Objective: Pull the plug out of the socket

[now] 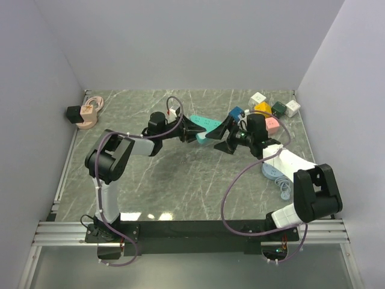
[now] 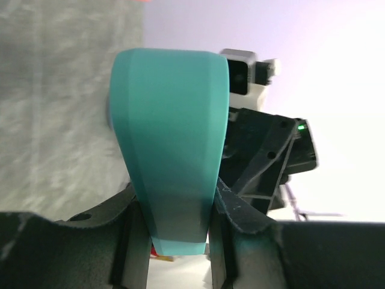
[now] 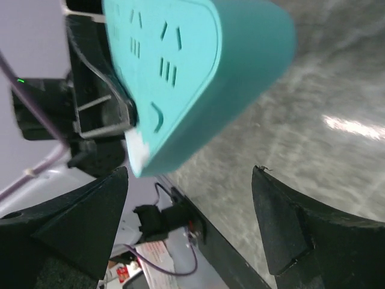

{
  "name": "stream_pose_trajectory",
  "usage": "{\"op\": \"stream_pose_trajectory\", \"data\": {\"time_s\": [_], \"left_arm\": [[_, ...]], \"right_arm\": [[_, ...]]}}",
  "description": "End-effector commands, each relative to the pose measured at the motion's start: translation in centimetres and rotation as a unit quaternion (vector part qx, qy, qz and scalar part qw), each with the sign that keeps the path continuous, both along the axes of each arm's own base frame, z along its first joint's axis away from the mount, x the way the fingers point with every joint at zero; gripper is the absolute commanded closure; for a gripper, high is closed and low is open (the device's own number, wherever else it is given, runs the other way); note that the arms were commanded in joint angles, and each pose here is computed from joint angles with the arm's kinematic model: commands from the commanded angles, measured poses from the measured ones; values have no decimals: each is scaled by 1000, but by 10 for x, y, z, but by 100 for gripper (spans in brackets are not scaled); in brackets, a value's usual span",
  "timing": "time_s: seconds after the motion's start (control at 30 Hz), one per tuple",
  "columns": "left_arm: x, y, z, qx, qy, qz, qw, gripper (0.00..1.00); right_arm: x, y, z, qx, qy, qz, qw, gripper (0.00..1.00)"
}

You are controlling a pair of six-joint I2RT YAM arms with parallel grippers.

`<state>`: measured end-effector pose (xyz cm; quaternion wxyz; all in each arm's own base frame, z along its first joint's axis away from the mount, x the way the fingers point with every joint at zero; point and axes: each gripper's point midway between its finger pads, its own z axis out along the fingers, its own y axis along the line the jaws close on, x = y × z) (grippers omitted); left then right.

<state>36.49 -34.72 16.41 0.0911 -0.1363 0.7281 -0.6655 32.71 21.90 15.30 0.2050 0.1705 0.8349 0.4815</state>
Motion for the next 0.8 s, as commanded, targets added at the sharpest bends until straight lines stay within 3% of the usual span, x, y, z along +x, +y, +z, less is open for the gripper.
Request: {"op": "stream_pose_trajectory", "data": {"time_s": [0.0,0.27,0.37,0.43,0.47,0.53,0.57,0.63,0.7,0.73,0.77], "left_arm": [[-7,-5,53,-92,-45,-8,995,100],[-26,-11,50,-77,-46,-15,996,100],[-33,-14,51,-79,-49,-16,996,100],[-37,-14,58,-98,-52,-13,994,100],[-40,-16,59,-103,-48,-17,993,100],[-42,-18,63,-107,-51,-23,993,100],[-45,-20,65,-109,-54,-26,992,100],[-47,-22,66,-105,-54,-27,993,100],[-49,-23,65,-98,-56,-26,993,100],[-50,-22,61,-92,-51,-26,994,94],[-47,-21,59,-85,-49,-15,995,80]], "right_arm": [[14,13,58,79,-101,-11,992,11],[35,10,76,104,-122,-61,985,14],[43,13,78,111,-113,-61,986,21],[50,18,75,113,-100,-51,987,34],[50,21,77,122,-99,-45,987,47],[52,23,75,130,-95,-43,986,62],[52,23,75,134,-94,-45,986,81],[52,23,74,136,-91,-45,986,97],[52,19,73,137,-92,-52,985,100],[50,15,77,138,-96,-57,984,100],[50,11,79,137,-100,-62,983,100]]}}
